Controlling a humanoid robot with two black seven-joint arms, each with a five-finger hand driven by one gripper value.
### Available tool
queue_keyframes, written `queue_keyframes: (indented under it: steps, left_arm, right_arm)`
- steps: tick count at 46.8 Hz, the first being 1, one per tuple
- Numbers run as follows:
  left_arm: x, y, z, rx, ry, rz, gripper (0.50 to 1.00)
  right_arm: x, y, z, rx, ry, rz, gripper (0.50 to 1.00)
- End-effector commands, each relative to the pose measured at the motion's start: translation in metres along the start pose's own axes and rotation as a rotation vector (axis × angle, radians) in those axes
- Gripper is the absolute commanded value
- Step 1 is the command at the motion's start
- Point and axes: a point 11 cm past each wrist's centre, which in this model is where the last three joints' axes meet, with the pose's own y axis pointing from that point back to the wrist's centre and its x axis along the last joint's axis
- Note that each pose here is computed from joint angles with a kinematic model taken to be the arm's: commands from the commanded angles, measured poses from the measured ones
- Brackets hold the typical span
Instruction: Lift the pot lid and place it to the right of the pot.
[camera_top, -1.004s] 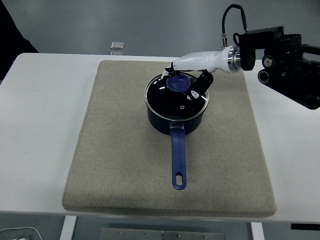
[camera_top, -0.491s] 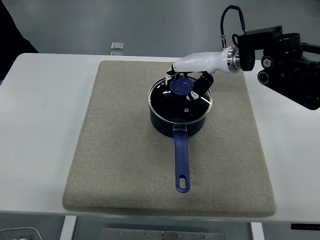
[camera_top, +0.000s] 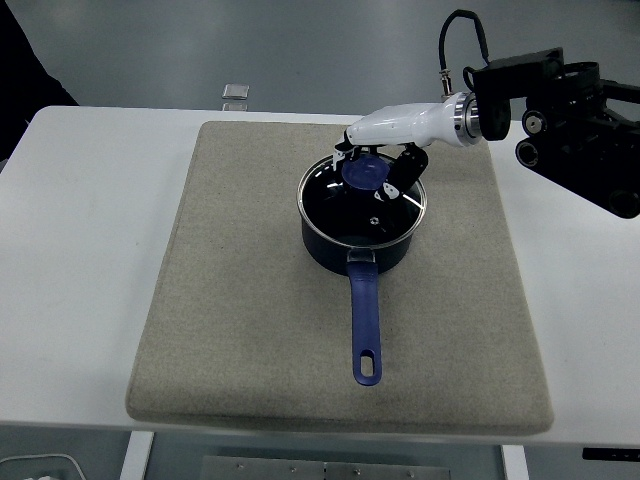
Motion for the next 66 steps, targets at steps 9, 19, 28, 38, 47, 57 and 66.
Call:
queue_keyframes:
  steps: [9,19,28,38,47,57,66]
  left_arm:
    - [0.000,0.000,0.000,0.000,0.001,0.000,1.000]
    - [0.000,0.000,0.000,0.000,0.000,0.000,1.000]
    - [0.000,0.000,0.000,0.000,0.000,0.000,1.000]
    - [0.000,0.000,0.000,0.000,0.000,0.000,1.000]
    - [0.000,0.000,0.000,0.000,0.000,0.000,1.000]
    - [0.000,0.000,0.000,0.000,0.000,0.000,1.000]
    - [0.000,0.000,0.000,0.000,0.000,0.000,1.000]
  right_arm:
    - [0.014,0.004,-0.003,-0.006,0.032,0.019,0.500]
    - [0.017,0.005,-0.003,-0.009,0.040,0.023,0.500]
    - [0.018,0.005,-0.004,-0.007,0.041,0.027,0.500]
    - [0.026,0.007,-0.006,-0.009,0.055,0.036,0.500]
    - [0.034,0.013,-0.004,-0.020,0.064,0.048,0.500]
    - [0.045,0.018,-0.001,-0.039,0.074,0.065,0.500]
    - [0.054,0.029,0.018,-0.100,0.054,0.091,0.500]
